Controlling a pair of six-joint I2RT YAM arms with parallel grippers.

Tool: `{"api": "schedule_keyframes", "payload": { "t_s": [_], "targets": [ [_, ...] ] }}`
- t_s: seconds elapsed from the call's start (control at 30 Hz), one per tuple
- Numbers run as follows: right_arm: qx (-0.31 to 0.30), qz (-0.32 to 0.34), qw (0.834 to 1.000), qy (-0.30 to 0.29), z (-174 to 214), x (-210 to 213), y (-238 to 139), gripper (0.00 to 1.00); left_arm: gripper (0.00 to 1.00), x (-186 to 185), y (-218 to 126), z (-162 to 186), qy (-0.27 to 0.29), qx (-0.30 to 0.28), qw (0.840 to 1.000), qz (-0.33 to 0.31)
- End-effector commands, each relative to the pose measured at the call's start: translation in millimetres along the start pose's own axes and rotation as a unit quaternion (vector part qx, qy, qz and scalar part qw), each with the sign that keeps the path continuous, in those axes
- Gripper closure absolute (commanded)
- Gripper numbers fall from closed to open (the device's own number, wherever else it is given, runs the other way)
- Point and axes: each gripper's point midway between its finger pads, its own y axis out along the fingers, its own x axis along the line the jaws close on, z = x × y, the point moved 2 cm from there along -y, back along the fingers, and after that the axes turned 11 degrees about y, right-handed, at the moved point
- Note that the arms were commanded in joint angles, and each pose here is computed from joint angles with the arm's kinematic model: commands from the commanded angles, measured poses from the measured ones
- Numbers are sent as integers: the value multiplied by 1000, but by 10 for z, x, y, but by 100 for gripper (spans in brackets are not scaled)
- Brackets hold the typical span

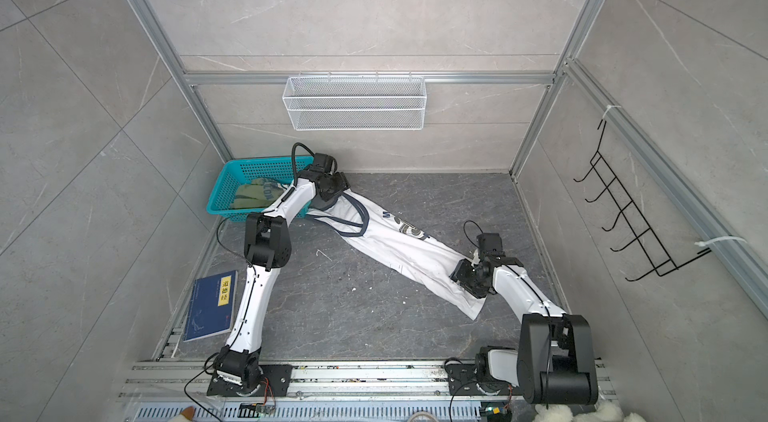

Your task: Fold and stack the tank tops

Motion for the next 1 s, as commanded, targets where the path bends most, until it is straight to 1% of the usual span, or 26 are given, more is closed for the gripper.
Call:
{"api": "schedule_keyframes", "payload": {
  "t_s": [0.0,0.1,0.17,0.23,0.33,0.47,0.5,0.63,0.8,0.97],
  "targets": [
    [-18,-5,1000,-22,-101,121,-137,41,25,-576,-796,-68,41,-38,998,31],
    [-29,-9,999,-26,-188,199,-185,41,25,-834,-912,319,63,-23,997,33],
    [-33,-12,999,-27,-245,247,-181,41,25,-1014,-915,580,75,-10,996,44],
    [-32,-10,999,-26,-300,284,-148,41,26,-1212,-844,838,91,7,994,61],
    [-24,-7,999,-22,-333,291,-56,41,28,-1397,-648,1093,102,33,991,80],
    [-5,0,1000,-18,-255,239,85,41,31,-1478,-379,1240,111,54,989,81],
    [0,0,1000,-18,-221,226,112,41,32,-1425,-250,1319,111,67,989,71],
    [20,10,1000,-19,-52,149,192,41,33,-1354,-71,1372,114,73,989,59],
    [45,25,999,-3,204,-16,280,41,33,-1205,75,1363,113,77,990,39],
    [65,37,997,14,398,-148,344,41,33,-1055,264,1258,116,75,990,28]
  ]
}}
